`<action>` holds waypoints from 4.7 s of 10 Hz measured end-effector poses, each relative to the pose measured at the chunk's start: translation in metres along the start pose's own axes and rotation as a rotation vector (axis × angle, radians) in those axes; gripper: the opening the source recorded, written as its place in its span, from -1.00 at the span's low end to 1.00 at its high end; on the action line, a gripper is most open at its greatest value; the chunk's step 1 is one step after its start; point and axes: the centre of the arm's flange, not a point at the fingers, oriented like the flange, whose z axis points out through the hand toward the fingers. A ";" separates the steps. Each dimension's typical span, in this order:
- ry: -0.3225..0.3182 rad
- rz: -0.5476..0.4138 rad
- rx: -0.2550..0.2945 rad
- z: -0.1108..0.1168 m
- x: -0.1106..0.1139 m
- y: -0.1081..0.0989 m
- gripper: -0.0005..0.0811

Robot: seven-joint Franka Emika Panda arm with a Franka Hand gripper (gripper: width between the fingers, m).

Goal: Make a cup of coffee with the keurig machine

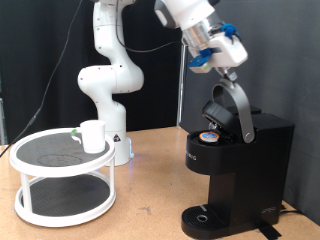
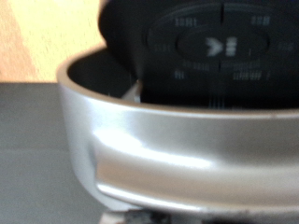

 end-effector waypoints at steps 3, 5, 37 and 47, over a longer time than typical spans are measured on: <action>0.037 0.022 0.029 -0.002 0.025 -0.025 -0.99; 0.057 0.039 0.037 0.000 0.037 -0.035 -0.99; 0.011 0.067 0.031 0.030 0.081 -0.082 -0.99; 0.066 0.105 0.019 0.051 0.092 -0.094 -0.99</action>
